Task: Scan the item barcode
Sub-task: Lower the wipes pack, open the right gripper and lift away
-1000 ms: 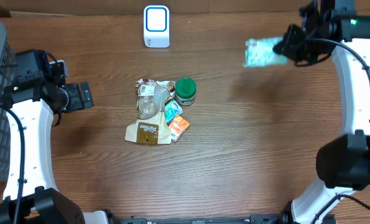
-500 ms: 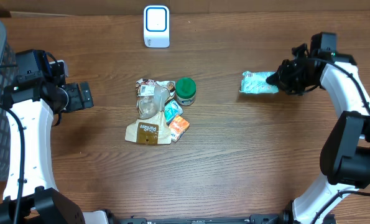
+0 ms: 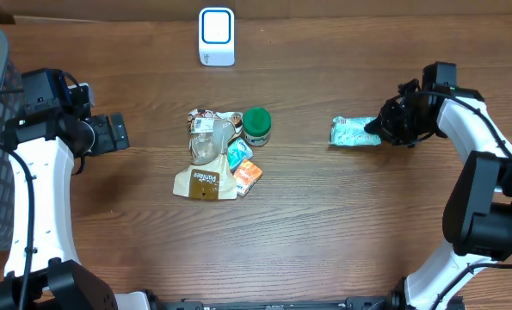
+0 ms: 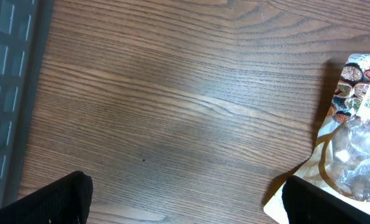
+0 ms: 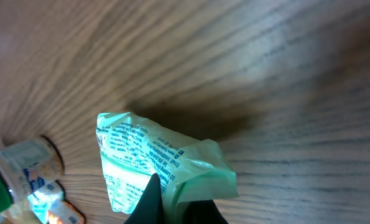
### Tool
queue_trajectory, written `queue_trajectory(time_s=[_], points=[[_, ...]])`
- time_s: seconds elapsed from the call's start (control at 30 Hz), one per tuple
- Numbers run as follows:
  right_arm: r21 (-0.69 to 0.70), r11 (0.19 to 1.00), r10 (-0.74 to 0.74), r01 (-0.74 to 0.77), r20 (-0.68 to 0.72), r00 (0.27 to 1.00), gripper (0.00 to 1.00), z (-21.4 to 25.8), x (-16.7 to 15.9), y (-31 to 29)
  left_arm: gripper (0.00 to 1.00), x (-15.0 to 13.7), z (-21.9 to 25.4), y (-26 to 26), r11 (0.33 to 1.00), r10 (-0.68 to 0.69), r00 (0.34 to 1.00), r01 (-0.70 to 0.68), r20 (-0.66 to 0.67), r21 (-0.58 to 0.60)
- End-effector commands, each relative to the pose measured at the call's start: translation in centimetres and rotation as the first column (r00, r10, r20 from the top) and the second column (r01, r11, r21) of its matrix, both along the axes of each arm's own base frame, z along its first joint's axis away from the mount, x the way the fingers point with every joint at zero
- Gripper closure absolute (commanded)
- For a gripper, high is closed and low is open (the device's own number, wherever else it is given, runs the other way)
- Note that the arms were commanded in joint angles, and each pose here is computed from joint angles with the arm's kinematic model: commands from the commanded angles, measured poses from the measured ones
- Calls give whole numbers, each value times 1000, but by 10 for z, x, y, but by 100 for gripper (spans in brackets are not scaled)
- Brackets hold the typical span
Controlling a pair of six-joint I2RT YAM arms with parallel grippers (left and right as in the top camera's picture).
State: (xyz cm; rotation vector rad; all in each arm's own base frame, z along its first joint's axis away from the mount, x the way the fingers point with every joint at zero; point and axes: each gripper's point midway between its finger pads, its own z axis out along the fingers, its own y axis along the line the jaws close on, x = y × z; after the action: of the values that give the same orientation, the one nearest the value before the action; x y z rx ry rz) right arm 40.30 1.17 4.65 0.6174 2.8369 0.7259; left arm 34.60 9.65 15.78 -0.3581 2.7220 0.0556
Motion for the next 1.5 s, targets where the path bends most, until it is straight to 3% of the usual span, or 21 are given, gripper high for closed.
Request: queue_trajectory(time_s=[0.0,1.47], points=[[-5,1000,-5,5,-6,1000,96,-4,0,-1,1,2,2,0,1000,13,1000,-13,9,-11],[-69,998,-14,7,-102,995,96,-32,-13,-12,1,2,2,0,1000,13,1000,-13,9,-11]])
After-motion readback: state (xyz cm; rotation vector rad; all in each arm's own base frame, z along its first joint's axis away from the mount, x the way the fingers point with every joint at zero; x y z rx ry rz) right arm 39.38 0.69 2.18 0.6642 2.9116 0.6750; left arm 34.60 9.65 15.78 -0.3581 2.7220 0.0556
